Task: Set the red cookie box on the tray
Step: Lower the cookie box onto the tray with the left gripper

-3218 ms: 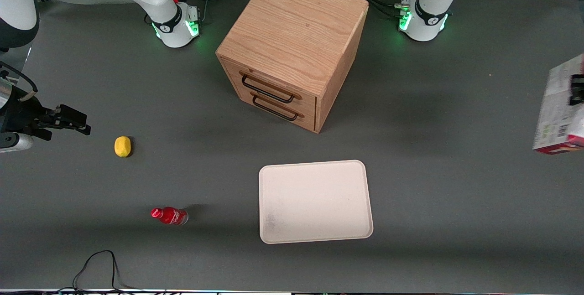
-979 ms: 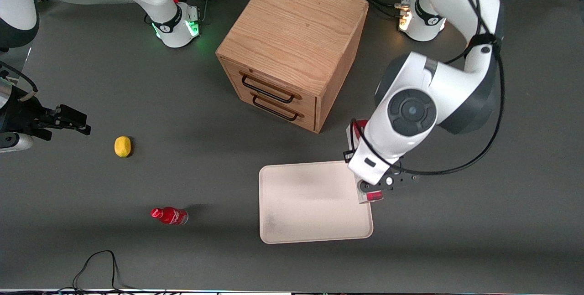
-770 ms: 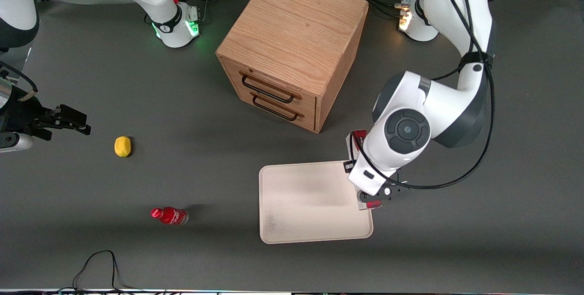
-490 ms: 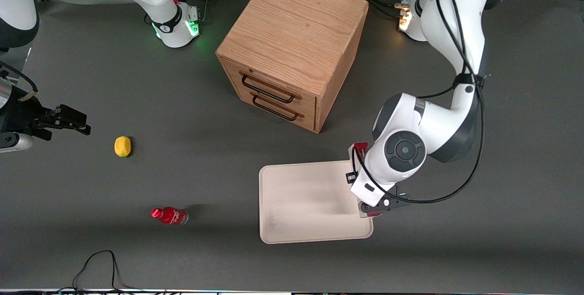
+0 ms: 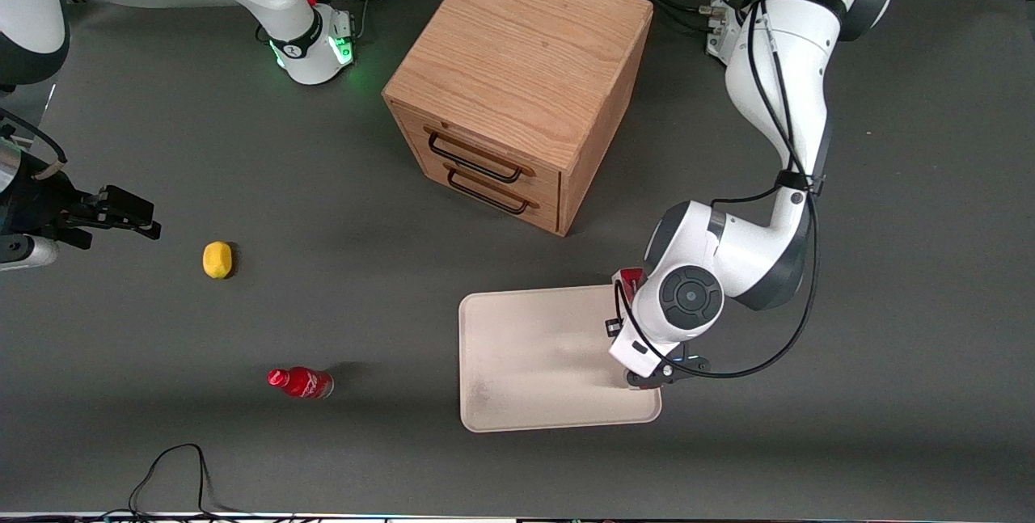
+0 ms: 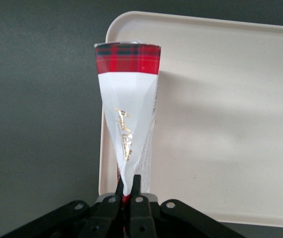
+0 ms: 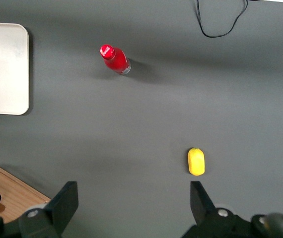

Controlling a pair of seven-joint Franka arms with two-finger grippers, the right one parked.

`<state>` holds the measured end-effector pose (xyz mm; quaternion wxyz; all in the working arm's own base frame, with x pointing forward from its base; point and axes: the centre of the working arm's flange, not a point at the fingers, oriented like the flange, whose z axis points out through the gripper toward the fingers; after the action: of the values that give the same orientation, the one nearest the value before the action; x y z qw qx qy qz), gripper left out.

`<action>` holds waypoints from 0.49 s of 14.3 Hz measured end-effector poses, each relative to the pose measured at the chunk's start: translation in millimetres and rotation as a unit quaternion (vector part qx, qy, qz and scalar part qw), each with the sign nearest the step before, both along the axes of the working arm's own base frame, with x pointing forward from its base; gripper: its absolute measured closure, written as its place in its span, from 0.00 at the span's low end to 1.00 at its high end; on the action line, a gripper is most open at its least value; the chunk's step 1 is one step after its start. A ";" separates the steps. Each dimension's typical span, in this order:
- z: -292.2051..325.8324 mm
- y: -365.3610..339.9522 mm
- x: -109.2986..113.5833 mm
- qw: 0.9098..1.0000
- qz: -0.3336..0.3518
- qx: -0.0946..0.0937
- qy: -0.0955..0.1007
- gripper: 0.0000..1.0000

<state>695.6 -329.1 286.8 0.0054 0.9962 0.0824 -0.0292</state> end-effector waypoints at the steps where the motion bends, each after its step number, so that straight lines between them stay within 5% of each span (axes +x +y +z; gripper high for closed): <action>1: -2.6 -0.3 0.8 1.000 0.000 -0.002 -0.004 0.97; 7: -15.1 -0.8 5.1 1.000 0.002 -0.008 -0.019 0.97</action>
<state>700.7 -329.9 271.7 0.0148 0.9963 0.0839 -0.0109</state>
